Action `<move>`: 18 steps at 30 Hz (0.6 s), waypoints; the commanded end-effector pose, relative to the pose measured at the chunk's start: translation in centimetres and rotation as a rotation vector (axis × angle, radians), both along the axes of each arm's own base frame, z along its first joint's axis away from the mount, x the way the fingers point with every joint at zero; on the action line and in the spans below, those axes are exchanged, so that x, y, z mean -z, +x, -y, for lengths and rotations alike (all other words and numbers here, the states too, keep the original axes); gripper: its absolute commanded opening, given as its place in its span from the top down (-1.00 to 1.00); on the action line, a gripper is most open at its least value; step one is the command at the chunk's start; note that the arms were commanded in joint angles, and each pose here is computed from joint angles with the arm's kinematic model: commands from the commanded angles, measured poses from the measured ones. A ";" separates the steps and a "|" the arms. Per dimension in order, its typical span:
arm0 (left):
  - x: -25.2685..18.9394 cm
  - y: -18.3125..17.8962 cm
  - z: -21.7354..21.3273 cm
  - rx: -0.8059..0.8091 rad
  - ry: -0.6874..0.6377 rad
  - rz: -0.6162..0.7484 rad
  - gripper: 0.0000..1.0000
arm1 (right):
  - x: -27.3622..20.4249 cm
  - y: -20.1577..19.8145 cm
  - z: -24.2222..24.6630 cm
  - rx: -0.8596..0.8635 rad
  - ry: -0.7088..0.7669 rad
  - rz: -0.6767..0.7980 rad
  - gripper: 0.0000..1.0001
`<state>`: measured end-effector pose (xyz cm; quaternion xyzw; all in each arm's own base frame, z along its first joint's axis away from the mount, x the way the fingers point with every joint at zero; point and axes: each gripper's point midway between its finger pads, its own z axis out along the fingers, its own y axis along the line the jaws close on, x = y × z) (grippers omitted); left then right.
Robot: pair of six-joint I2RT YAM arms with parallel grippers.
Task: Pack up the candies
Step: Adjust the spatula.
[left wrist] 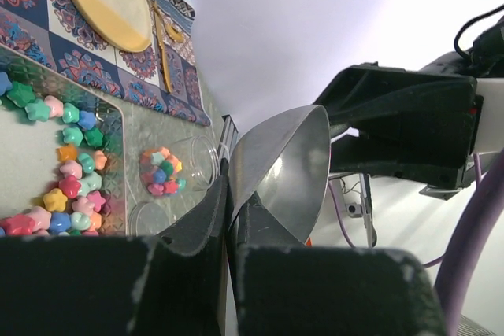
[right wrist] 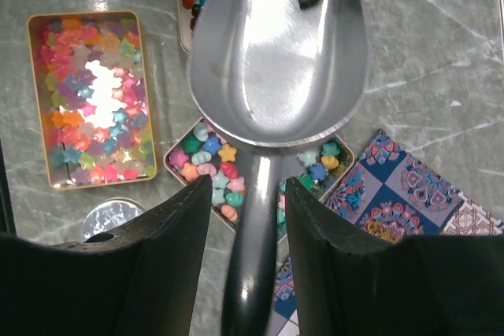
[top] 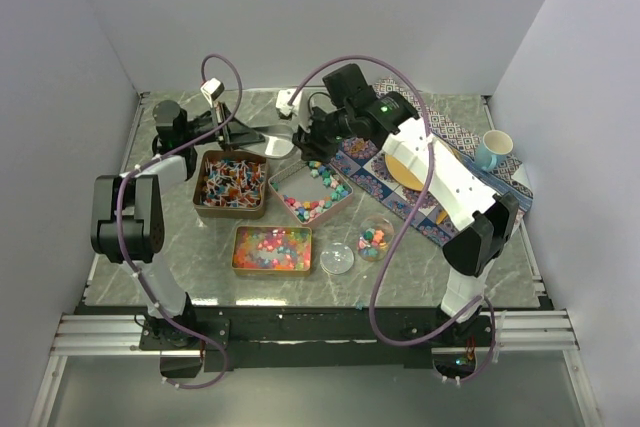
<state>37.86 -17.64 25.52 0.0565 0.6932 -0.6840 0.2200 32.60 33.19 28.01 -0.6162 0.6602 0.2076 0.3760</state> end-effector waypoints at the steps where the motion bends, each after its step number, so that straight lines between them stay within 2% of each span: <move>1: -1.7 -0.9 0.1 0.065 0.012 0.073 0.98 | -0.8 0.7 1.2 0.045 0.004 -0.011 0.02; 11: -1.5 -0.3 0.0 0.093 0.042 0.097 0.98 | 0.2 0.6 1.8 0.012 -0.034 -0.059 0.50; 17: -0.1 0.3 0.0 0.071 0.072 0.066 0.98 | -0.7 0.0 0.9 -0.020 0.011 -0.081 0.66; 18: 0.0 1.2 -0.1 0.028 0.091 0.073 0.95 | -1.0 -0.1 0.8 -0.027 0.019 -0.081 0.68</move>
